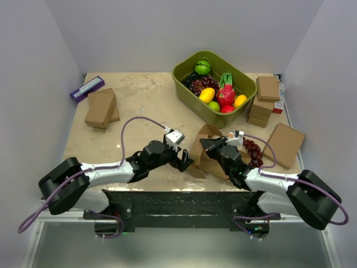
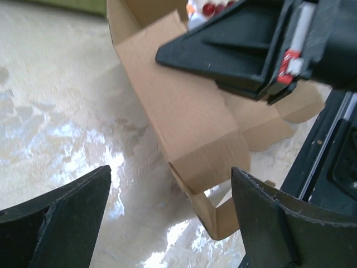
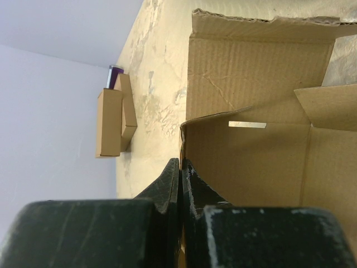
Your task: Fold the paper box
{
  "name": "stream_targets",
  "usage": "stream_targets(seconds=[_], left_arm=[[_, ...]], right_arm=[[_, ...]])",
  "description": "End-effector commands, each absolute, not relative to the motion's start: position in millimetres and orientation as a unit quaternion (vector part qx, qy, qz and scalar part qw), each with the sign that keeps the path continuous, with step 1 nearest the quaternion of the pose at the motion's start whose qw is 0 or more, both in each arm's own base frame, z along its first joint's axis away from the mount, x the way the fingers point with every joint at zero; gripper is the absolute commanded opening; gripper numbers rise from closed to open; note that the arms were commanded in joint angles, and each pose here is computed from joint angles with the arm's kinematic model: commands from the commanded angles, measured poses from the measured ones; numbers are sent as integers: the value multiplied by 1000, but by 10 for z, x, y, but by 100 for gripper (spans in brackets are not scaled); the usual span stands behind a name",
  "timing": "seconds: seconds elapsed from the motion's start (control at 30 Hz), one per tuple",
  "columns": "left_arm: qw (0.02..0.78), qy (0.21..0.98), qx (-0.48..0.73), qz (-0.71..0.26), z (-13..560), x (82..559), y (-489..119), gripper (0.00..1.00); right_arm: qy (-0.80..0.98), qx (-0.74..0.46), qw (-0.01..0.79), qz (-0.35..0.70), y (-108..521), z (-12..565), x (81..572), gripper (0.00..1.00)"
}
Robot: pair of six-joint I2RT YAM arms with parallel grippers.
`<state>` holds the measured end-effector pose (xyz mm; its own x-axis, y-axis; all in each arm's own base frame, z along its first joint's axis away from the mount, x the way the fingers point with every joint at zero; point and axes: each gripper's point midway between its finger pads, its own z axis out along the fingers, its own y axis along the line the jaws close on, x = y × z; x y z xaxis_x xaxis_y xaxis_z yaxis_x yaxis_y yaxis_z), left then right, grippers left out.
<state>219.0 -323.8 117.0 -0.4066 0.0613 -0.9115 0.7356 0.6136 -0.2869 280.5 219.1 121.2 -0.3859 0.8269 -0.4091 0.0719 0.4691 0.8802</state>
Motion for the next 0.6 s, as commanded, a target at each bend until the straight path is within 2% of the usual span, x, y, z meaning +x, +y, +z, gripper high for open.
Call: stream_targets(seconds=[0.0, 0.13, 0.4, 0.57], left_arm=[[455, 777, 273, -338, 1093, 2243, -3302, 91], [445, 783, 279, -334, 1016, 2226, -3302, 90], [430, 780, 284, -354, 854, 2206, -3432, 82], [450, 770, 267, -365, 936, 2275, -3485, 71]], right_arm=[[707, 305, 475, 427, 2237, 1425, 2863, 0], [705, 307, 476, 428, 2230, 1440, 2864, 0], [705, 308, 472, 430, 2244, 1446, 2857, 0], [707, 310, 470, 427, 2232, 1430, 2856, 0]])
